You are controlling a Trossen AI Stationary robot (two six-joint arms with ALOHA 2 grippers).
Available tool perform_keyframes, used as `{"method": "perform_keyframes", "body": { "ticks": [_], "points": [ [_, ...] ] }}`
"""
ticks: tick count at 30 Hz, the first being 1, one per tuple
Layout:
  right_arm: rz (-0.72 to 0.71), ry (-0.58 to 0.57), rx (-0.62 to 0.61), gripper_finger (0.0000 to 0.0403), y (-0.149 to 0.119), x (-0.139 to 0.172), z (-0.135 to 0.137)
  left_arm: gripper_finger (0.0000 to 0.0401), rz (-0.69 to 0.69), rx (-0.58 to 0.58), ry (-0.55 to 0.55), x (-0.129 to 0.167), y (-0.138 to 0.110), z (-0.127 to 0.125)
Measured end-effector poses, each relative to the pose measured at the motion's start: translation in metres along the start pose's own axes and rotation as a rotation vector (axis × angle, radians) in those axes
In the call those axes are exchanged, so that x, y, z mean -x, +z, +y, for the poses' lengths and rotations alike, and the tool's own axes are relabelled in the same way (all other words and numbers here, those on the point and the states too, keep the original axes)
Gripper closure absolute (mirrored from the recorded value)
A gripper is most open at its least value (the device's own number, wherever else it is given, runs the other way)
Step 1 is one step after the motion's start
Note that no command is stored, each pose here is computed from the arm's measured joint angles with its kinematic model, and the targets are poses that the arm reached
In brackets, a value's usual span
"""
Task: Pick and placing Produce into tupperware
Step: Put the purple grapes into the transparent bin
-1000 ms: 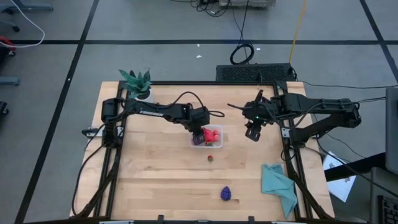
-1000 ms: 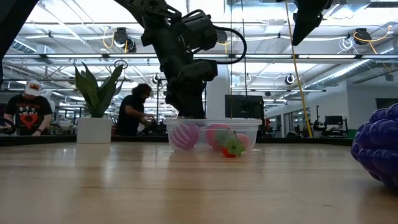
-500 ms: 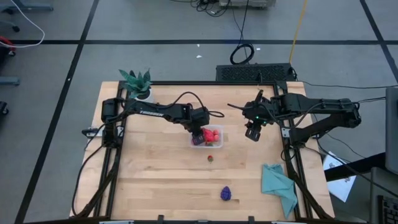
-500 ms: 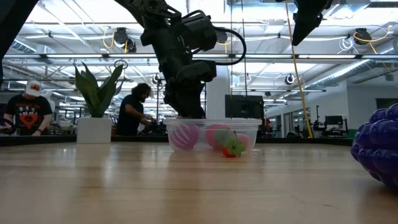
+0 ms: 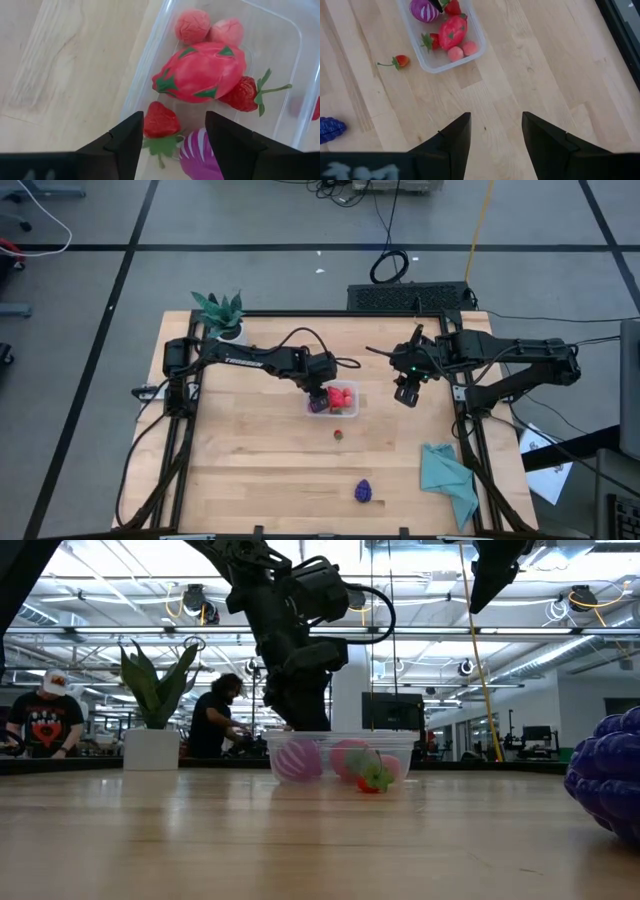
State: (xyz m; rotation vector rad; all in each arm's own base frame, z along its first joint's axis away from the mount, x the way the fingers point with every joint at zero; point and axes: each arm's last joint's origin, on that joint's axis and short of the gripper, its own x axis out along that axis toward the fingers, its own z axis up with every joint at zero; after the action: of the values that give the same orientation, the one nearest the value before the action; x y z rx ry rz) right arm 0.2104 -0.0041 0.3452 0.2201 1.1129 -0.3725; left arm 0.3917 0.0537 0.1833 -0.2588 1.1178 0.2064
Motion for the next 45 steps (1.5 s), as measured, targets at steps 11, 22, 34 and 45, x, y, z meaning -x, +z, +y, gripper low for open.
{"method": "perform_keyframes", "body": {
  "ticks": [11, 22, 34, 45],
  "points": [
    [0.0, 0.0, 0.002, 0.0234, 0.0, 0.0, 0.0, 0.0187, -0.05, -0.07, -0.06, 0.042, 0.014, -0.03],
    [-0.008, 0.005, -0.002, 0.0234, 0.001, 0.0, 0.0, 0.0185, -0.133, -0.398, -0.213, 0.053, -0.011, -0.136],
    [-0.046, 0.025, -0.014, 0.0234, 0.005, 0.0, 0.002, 0.0174, -0.216, -0.342, -0.304, 0.038, -0.02, -0.179],
    [-0.018, 0.008, 0.0, 0.0234, 0.001, 0.001, -0.001, 0.0162, -0.234, -0.253, -0.399, 0.039, -0.027, -0.203]
  ]
}}
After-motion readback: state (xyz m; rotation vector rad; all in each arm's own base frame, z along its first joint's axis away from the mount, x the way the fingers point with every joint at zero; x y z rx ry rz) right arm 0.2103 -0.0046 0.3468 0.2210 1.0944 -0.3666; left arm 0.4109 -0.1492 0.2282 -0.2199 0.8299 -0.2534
